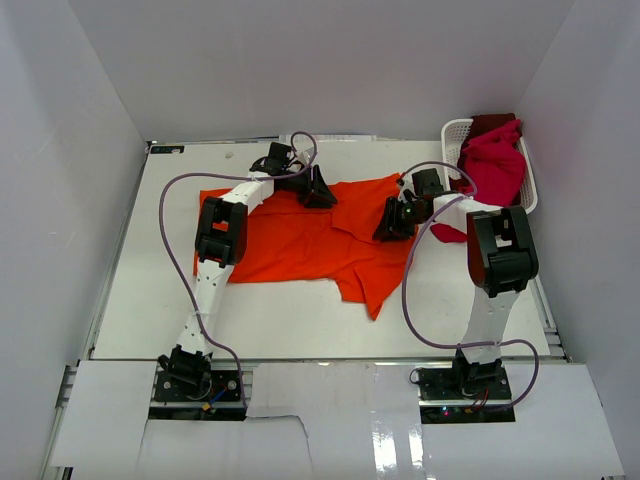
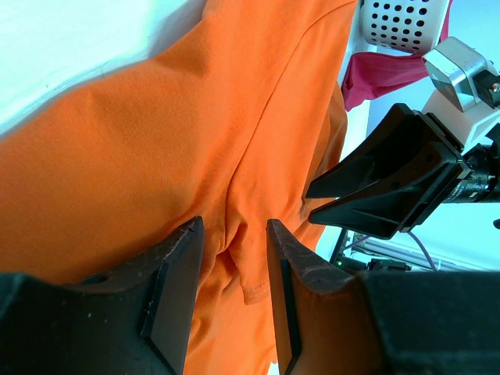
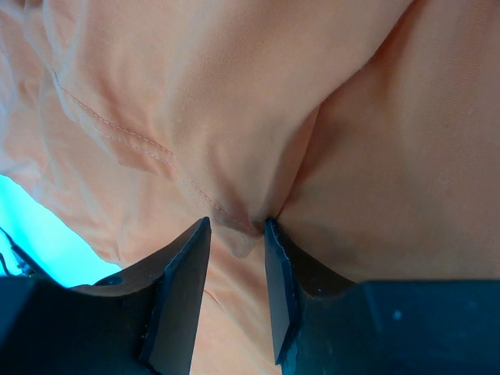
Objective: Fold and stack the t-shirts
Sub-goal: Fold the flattened tshirt in 1/3 of the way, then grap the side of the flattened tshirt closest away from the robot with both arms
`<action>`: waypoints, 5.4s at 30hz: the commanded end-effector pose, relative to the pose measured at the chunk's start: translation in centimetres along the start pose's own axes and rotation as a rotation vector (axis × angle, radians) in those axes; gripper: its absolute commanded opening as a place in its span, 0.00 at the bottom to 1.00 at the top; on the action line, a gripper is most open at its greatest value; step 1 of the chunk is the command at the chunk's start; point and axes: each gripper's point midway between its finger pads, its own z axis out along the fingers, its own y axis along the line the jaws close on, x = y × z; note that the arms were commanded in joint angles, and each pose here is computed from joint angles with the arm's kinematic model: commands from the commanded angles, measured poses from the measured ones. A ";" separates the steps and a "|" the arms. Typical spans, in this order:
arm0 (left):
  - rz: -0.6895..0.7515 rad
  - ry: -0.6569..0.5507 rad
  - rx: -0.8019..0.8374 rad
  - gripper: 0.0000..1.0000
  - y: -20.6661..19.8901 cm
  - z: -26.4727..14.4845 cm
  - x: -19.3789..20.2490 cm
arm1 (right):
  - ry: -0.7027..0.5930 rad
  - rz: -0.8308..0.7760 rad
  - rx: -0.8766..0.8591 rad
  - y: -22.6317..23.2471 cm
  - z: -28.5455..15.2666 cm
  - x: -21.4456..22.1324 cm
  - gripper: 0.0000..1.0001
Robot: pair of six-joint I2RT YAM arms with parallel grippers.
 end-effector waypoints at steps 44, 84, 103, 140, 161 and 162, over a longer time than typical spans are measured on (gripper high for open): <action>0.038 -0.034 -0.008 0.49 -1.3 -1.8 -1.1 | -0.073 -0.051 0.220 -2.9 -5.3 -1.8 0.44; -0.031 -0.227 0.118 0.52 3.9 -3.4 -8.3 | -0.063 -0.029 0.188 -6.9 -0.7 -6.7 0.46; 0.265 -0.459 0.036 0.56 -14.2 -18.4 -7.7 | -0.444 -0.342 0.120 3.7 -14.4 -9.9 0.49; -0.192 -0.570 -0.346 0.61 -2.9 -27.9 20.7 | -0.171 -0.207 0.099 3.2 -7.6 19.2 0.52; -0.015 -0.485 -0.330 0.62 -5.1 -22.9 19.7 | -0.311 -0.474 0.213 4.6 -4.0 16.1 0.50; -0.011 -0.487 -0.329 0.62 -5.2 -22.9 19.7 | -0.308 -0.477 0.225 4.5 -3.8 16.2 0.48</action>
